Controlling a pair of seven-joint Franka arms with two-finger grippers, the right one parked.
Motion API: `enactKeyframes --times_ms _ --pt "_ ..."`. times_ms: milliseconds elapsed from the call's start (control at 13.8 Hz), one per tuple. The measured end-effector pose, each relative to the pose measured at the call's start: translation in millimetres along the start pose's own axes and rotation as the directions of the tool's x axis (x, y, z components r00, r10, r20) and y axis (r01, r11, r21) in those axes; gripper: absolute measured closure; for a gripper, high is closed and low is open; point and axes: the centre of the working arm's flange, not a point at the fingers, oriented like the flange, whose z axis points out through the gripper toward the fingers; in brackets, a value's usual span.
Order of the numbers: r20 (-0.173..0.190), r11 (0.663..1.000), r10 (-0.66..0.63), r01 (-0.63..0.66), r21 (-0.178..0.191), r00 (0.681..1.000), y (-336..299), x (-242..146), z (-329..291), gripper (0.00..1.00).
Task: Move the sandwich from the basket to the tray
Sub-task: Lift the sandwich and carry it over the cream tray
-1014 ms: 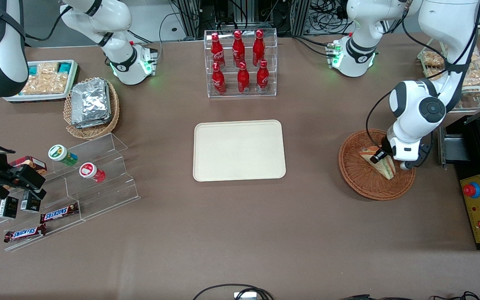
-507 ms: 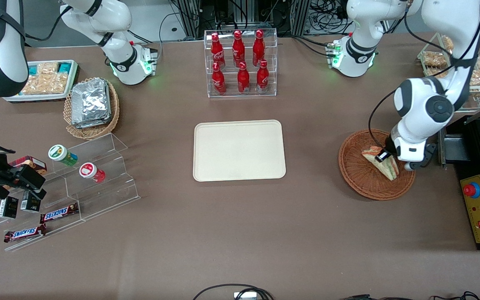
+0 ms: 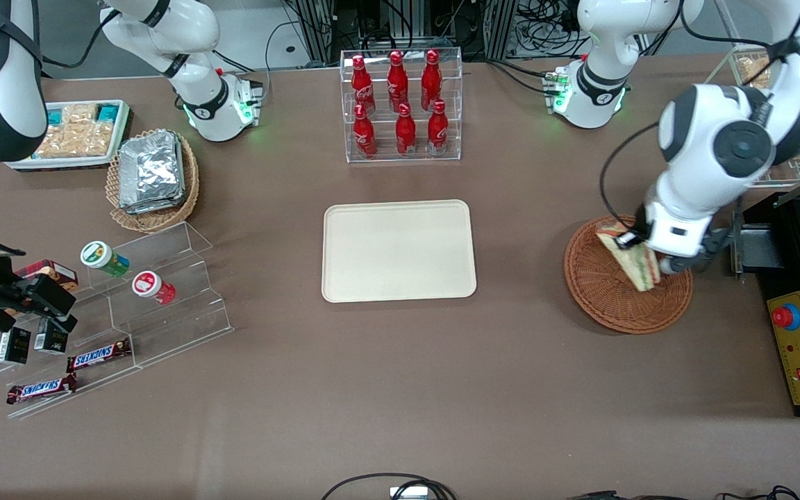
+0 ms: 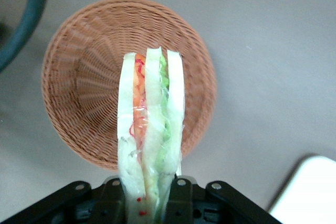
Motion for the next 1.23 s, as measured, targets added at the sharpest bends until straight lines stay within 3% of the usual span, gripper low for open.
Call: enactKeyframes --times_ms 725,1014,1232 --pt "-0.050 0.965 0.258 -0.260 -0.029 0.965 135 -118 -36 0.81" --pt "-0.062 0.925 0.365 -0.369 -0.088 0.929 182 -160 -19 0.81" --pt "-0.038 0.896 0.427 -0.428 -0.117 0.903 207 -184 6 0.81"
